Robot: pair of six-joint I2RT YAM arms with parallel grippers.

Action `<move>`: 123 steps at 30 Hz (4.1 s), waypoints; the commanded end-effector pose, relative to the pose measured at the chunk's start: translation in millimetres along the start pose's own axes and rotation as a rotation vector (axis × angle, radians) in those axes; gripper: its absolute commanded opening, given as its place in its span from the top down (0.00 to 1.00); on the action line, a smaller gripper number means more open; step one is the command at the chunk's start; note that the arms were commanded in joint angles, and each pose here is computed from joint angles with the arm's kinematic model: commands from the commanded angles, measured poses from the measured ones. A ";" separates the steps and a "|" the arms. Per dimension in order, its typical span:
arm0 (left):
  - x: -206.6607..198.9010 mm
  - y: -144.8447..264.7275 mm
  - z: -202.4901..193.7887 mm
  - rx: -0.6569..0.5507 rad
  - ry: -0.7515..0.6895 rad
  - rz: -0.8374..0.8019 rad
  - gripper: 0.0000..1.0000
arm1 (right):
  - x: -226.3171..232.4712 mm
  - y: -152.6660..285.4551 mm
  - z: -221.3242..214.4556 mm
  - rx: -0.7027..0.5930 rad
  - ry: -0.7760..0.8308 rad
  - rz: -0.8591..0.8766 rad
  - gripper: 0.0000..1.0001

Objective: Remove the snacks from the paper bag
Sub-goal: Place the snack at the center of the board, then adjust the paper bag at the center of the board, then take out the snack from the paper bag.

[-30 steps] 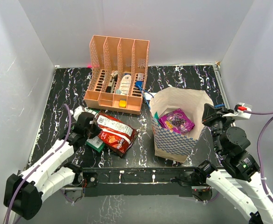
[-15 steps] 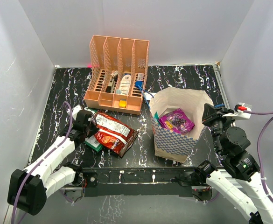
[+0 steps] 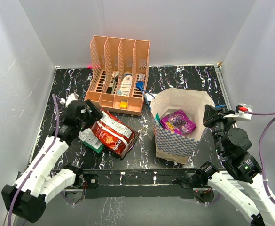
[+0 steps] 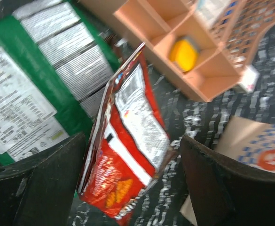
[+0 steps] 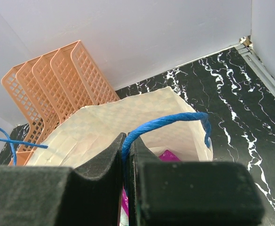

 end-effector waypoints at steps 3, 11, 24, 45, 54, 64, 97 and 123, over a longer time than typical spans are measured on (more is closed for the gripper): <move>-26.3 63.3 40.4 -0.107 0.002 -0.181 0.16 | 12.5 -0.2 2.9 0.016 -0.003 0.125 0.92; -59.4 109.4 72.1 -0.187 -0.041 -0.441 0.15 | 65.2 -6.5 18.0 0.088 0.007 0.539 0.92; -118.2 145.8 94.6 -0.184 -0.184 -1.033 0.14 | 126.1 2.6 10.4 0.341 0.025 1.246 0.88; -200.5 120.9 40.1 -0.046 -0.373 -1.051 0.21 | 51.4 -23.6 75.3 -0.046 0.212 0.139 0.93; -189.7 125.7 47.7 -0.085 -0.368 -0.941 0.18 | 47.9 -48.3 90.2 -0.133 0.562 -0.019 0.93; -169.1 141.0 48.0 -0.102 -0.345 -0.929 0.17 | 84.3 -66.1 143.9 -0.286 0.827 0.127 0.93; -164.7 111.3 -42.2 0.122 -0.190 -1.081 0.24 | 83.6 -11.1 35.6 0.048 0.285 0.764 0.93; -218.2 -11.0 -213.1 -0.424 -1.463 -1.094 0.55 | 77.4 5.2 65.0 -0.034 0.263 0.736 0.93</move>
Point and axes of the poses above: each gripper's point midway between its finger pads, its own y axis back along the fingers, its own x axis along the line the jaws close on, z = x × y, the point moved 10 cm from there along y, back along the fingers, and after that the axes turned 2 degrees about -y, right-handed, at the moved point
